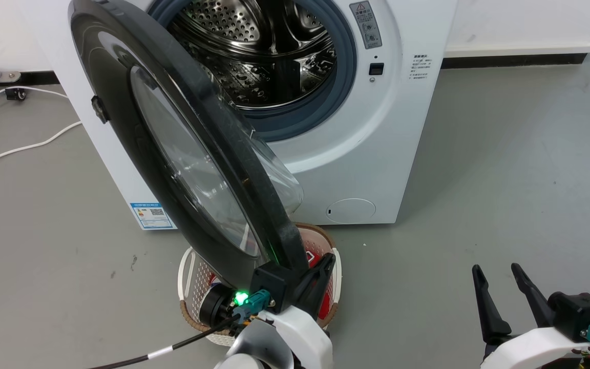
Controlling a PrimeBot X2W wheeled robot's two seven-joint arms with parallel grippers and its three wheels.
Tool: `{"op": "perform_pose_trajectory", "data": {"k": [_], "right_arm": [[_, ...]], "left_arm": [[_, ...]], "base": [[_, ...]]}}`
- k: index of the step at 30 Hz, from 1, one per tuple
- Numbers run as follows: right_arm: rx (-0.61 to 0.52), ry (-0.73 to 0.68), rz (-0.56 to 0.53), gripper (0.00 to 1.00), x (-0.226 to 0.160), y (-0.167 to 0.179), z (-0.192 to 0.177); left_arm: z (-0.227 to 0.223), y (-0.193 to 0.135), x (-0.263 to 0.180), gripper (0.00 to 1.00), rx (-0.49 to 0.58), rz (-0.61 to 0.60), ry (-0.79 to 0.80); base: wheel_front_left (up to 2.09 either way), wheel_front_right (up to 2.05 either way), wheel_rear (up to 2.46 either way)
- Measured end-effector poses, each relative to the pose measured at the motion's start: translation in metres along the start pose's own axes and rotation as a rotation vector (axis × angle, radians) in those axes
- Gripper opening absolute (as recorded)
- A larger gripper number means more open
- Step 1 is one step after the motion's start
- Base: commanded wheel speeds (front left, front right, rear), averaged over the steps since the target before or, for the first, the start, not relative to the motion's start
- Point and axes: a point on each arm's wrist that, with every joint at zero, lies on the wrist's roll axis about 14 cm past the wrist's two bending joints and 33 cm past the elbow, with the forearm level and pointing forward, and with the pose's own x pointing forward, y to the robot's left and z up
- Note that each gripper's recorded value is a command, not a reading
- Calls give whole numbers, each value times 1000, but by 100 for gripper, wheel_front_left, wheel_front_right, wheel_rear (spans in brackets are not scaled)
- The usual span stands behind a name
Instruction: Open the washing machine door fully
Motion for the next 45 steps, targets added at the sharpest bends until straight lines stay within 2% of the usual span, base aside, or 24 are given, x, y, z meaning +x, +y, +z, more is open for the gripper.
{"op": "perform_pose_trajectory", "data": {"k": [19,29,45], "right_arm": [[-3,-8,24,100,4,7,4],[6,3,59,100,8,18,1],[4,30,136,100,21,42,-6]], "left_arm": [[0,19,-14,0,-53,104,-19],[4,35,-40,0,-89,221,-52],[10,82,-97,0,-83,456,-81]], "base": [[0,0,0],[0,0,0],[0,0,0]]}}
